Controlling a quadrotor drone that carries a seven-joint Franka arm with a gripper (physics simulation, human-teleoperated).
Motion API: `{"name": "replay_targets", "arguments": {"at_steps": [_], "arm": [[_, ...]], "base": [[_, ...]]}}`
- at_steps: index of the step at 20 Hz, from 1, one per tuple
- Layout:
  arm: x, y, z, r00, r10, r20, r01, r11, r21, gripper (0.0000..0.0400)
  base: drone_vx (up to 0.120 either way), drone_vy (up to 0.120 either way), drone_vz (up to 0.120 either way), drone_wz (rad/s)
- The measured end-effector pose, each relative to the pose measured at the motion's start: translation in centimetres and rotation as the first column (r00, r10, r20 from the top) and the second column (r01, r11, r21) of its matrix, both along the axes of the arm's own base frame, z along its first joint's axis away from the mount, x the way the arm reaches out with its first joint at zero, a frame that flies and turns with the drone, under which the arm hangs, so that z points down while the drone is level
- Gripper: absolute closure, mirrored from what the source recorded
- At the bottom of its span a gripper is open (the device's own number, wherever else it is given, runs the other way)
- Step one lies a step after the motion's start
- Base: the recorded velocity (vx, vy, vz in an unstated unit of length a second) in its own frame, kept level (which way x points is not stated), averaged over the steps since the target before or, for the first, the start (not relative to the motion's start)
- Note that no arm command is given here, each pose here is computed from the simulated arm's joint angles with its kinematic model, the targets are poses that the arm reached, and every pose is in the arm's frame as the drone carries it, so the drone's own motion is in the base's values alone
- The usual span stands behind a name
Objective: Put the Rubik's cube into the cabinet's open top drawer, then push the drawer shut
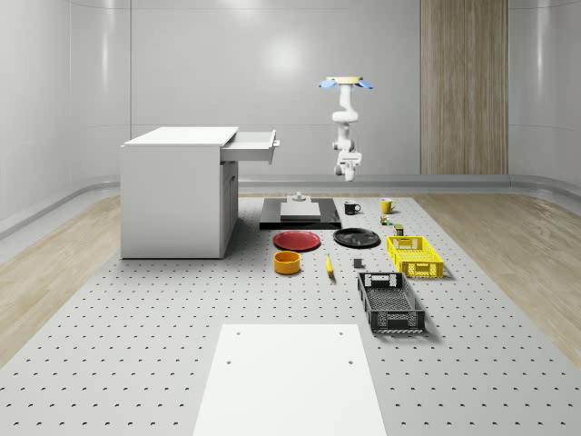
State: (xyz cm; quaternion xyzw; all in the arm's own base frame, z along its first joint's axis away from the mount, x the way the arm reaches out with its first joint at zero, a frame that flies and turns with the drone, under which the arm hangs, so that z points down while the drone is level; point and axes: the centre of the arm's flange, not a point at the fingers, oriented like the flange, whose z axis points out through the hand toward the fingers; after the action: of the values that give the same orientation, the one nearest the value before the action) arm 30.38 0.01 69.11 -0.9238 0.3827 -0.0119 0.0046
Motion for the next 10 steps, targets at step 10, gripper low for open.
{"name": "replay_targets", "arguments": {"at_steps": [10], "arm": [[-0.07,0.03,0.03,1.0,0.0,0.0076,0.0,1.0,-0.003,0.0]], "base": [[0.12,0.12,0.0,0.0]]}}
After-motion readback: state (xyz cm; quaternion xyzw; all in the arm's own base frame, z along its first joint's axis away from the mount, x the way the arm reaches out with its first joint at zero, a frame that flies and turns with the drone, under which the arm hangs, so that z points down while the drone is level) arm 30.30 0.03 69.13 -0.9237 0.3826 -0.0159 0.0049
